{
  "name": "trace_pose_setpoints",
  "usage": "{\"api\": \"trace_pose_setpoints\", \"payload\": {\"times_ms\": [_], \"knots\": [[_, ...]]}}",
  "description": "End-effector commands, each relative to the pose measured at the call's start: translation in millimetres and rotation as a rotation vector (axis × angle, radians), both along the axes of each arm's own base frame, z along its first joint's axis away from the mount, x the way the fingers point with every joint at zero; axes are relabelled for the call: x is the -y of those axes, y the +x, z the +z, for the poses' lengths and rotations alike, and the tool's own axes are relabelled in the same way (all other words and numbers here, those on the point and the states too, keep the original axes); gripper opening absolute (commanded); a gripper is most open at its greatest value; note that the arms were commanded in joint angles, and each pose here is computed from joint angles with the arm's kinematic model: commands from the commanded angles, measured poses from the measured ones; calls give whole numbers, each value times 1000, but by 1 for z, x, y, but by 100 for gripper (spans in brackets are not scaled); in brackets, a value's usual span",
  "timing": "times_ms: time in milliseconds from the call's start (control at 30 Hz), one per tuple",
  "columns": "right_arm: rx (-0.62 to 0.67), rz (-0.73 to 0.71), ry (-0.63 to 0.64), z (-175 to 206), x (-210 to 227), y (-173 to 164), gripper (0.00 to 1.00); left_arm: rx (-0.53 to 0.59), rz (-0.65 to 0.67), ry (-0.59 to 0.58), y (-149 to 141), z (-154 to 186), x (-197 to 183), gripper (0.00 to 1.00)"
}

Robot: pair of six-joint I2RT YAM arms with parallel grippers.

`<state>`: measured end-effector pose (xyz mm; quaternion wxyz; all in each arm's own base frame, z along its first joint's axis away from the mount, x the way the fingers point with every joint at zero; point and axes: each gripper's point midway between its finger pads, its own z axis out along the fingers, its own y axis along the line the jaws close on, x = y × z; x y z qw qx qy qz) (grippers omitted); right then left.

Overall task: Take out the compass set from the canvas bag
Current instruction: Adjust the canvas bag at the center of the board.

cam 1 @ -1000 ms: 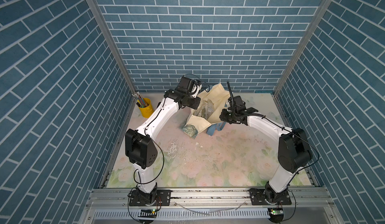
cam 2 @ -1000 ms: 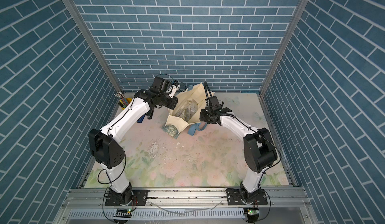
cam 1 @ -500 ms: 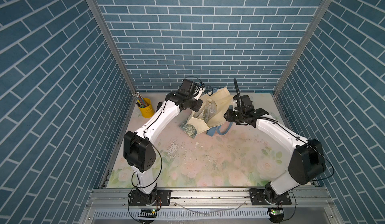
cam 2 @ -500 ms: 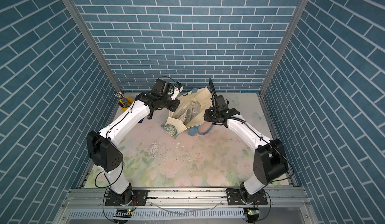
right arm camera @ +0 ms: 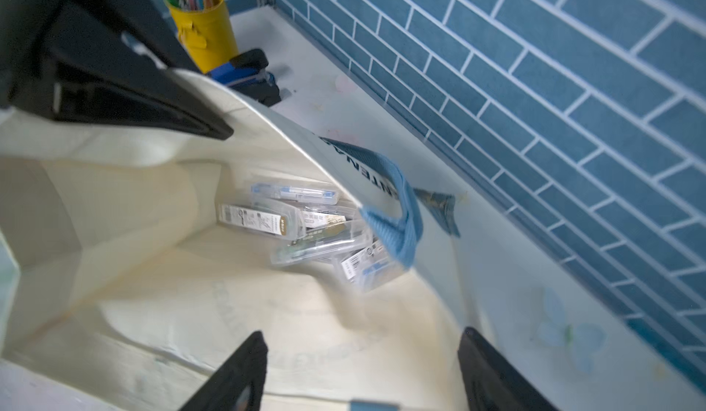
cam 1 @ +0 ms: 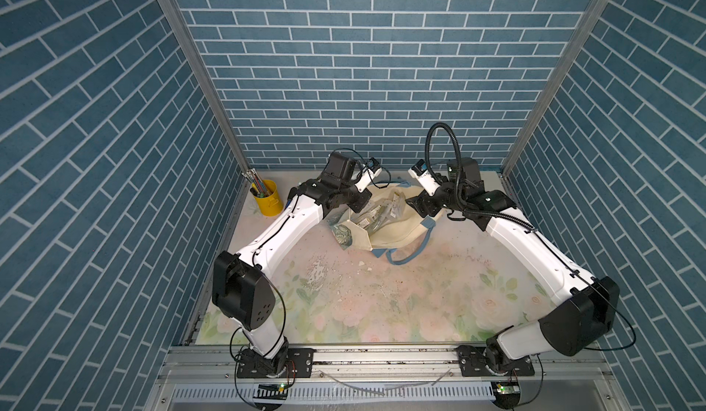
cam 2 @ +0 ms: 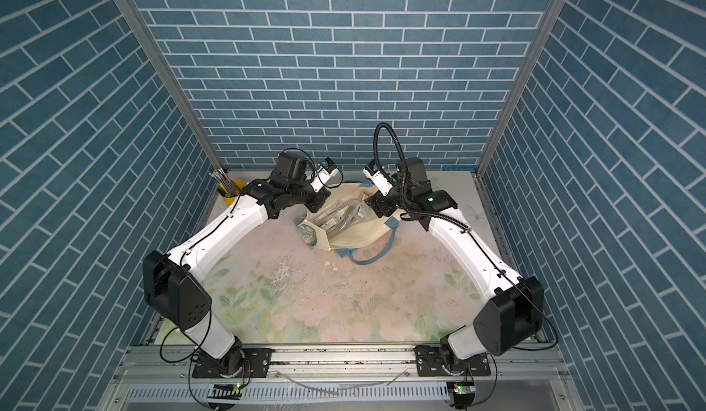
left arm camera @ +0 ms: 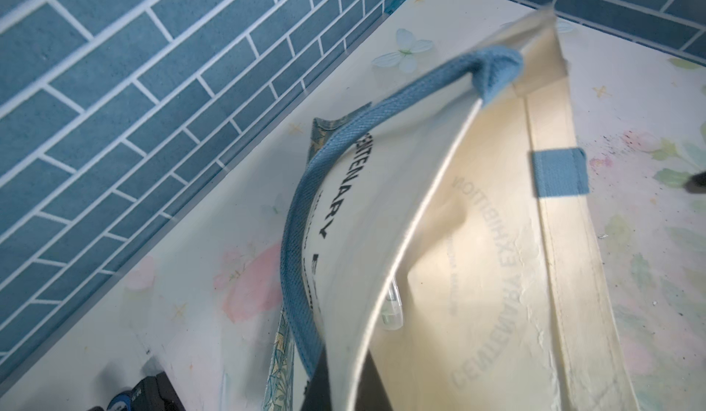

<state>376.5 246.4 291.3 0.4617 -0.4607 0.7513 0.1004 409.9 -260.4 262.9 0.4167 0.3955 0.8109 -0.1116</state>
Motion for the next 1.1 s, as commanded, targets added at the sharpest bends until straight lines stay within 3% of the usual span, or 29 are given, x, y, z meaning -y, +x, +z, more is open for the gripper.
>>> {"api": "trace_pose_setpoints", "payload": {"times_ms": [0,200,267,333,400,467,567,633,867,1067], "knots": [[190,183,-226,1,-8,23,82,143,-78,-88,-4,49,14,0],[135,176,-267,-34,-14,45,74,107,-85,-88,-8,45,15,0],[127,167,-260,-40,-16,48,62,98,-83,-82,-9,43,13,0],[115,160,-253,-42,-17,50,39,86,-83,-68,-11,40,11,1],[109,153,-239,-41,-19,52,13,79,-89,-44,-14,37,9,19],[117,150,-219,-39,-22,54,2,82,-99,-10,-16,35,7,42],[129,144,-193,-37,-25,57,0,105,-112,22,-17,37,8,60],[134,145,-171,-35,-28,58,0,122,-126,38,-15,39,12,65],[141,158,-109,-28,-38,62,0,125,-182,170,-11,24,38,69],[138,167,-81,-25,-39,66,0,138,-148,228,1,16,36,69]]}}
